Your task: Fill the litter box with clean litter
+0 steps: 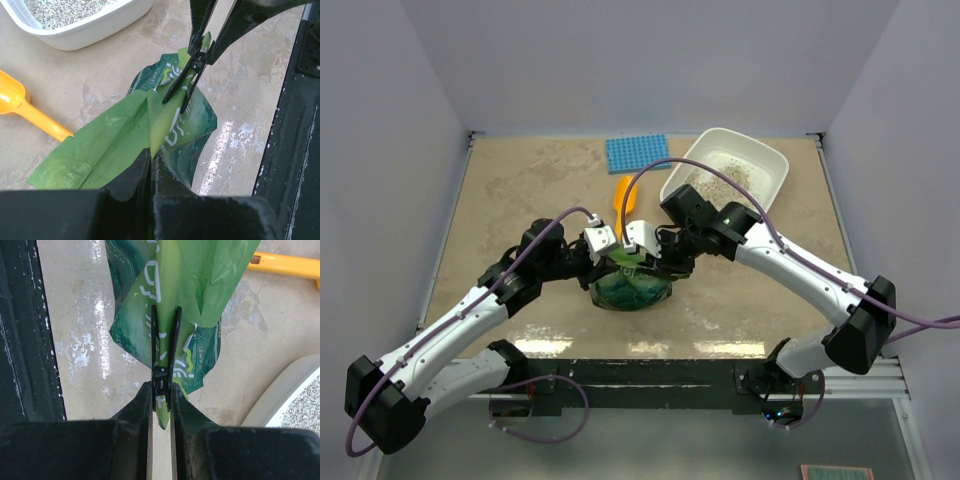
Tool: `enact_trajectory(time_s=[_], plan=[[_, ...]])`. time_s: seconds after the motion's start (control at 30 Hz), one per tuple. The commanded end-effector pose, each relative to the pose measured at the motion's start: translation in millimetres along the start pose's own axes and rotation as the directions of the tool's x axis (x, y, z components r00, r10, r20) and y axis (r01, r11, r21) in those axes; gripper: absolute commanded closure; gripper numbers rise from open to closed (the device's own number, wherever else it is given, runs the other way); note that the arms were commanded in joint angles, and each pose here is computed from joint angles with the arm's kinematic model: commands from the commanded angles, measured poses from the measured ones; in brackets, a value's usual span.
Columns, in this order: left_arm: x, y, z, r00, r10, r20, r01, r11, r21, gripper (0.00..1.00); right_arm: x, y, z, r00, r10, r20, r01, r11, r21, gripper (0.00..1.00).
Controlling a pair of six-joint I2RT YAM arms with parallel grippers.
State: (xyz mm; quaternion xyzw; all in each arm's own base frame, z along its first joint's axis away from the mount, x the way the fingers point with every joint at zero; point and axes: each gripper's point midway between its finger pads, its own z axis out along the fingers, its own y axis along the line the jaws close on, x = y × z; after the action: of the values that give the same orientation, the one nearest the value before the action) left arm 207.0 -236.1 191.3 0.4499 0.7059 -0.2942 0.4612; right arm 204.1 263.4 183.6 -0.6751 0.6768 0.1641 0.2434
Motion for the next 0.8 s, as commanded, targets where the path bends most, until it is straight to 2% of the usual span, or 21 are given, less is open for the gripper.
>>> enact_trajectory(time_s=[0.0,0.07,0.13,0.17,0.2,0.23,0.4,0.57,0.67,0.73,0.77], plan=[[-32,3,-4,0.991,0.054,0.119,-0.053,0.998,-0.017,1.0,24,14,10,0.996,0.036,-0.08,-0.039,0.998,-0.041,1.0],[-33,3,-4,0.991,0.053,0.121,-0.051,0.999,-0.017,1.0,21,13,14,0.998,0.034,-0.061,-0.036,0.999,-0.041,0.97],[-32,2,-4,0.992,0.052,0.118,-0.051,0.999,-0.015,1.0,17,9,13,0.998,0.048,-0.038,-0.049,0.999,-0.012,0.89],[-32,2,-4,0.992,0.054,0.118,-0.052,0.999,-0.013,1.0,12,6,13,0.999,0.045,-0.017,-0.045,0.999,0.0,0.81],[-33,2,-4,0.991,0.055,0.121,-0.054,0.998,-0.014,1.0,11,5,11,0.999,0.047,-0.008,-0.047,0.999,0.008,0.62],[-32,2,-4,0.991,0.053,0.119,-0.051,0.999,-0.015,1.0,9,4,10,0.999,0.046,0.001,-0.046,0.999,0.014,0.03],[-32,3,-3,0.992,0.052,0.118,-0.05,0.999,-0.014,1.0,4,-2,0,0.999,0.051,0.017,-0.052,0.997,0.054,0.02],[-32,2,-3,0.992,0.054,0.117,-0.053,0.999,-0.012,1.0,-26,-17,-40,0.992,0.027,0.12,-0.047,0.984,0.17,0.02],[-34,4,-3,0.991,0.058,0.122,-0.057,0.998,-0.016,1.0,-42,-39,-75,0.975,0.089,0.204,-0.152,0.935,0.32,0.02],[-36,5,-3,0.99,0.059,0.125,-0.057,0.998,-0.02,1.0,-47,-60,-101,0.955,0.145,0.258,-0.251,0.858,0.447,0.02],[-37,5,-2,0.99,0.06,0.126,-0.058,0.998,-0.022,1.0,-52,-69,-113,0.912,0.225,0.343,-0.375,0.795,0.477,0.02]])
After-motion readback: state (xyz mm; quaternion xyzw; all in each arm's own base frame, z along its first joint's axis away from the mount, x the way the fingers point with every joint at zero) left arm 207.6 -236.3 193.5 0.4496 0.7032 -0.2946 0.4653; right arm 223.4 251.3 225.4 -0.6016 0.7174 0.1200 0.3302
